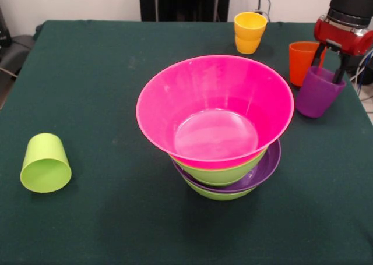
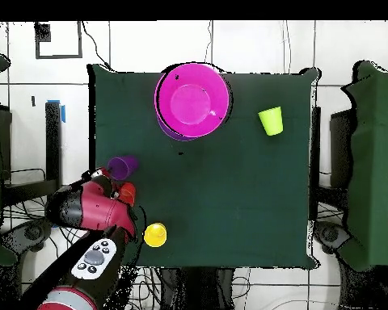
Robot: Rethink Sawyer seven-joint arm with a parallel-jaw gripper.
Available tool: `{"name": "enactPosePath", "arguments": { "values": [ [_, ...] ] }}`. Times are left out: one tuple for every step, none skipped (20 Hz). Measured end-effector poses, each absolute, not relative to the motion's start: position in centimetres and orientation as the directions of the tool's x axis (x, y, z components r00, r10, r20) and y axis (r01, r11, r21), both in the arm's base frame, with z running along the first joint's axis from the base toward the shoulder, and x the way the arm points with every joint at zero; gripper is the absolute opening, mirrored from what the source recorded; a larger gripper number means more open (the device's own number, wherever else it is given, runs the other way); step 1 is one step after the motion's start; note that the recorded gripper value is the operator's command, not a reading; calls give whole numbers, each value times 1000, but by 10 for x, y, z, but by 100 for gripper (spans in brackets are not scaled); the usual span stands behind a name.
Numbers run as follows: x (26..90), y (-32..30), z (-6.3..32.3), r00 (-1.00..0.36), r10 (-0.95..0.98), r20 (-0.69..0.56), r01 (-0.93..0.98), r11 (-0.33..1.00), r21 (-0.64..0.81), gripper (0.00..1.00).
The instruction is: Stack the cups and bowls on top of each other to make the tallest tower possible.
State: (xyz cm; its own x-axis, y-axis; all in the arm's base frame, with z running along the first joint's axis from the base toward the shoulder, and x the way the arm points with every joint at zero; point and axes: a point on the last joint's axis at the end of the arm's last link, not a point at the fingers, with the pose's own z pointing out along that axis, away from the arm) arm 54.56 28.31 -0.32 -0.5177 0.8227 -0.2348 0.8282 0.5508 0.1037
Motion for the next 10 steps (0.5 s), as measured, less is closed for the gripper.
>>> {"name": "enactPosePath", "arguments": {
  "values": [
    [545, 283, -4, -517, 824, -234, 829, 549, 102, 100],
    [544, 283, -6, -515, 825, -233, 831, 547, 100, 100],
    [544, 282, -8, -512, 827, -232, 834, 544, 97, 100],
    [543, 281, -12, -509, 829, -232, 837, 540, 92, 100],
    [542, 280, -14, -509, 829, -232, 838, 539, 89, 100],
    [541, 280, -15, -509, 829, -232, 838, 539, 87, 100],
    [541, 280, -16, -509, 829, -233, 838, 539, 85, 100],
    [540, 279, -18, -509, 829, -233, 838, 539, 83, 100],
    [539, 278, -20, -510, 828, -233, 839, 539, 80, 100],
    [539, 278, -20, -509, 828, -233, 839, 538, 79, 100]
  ]
}}
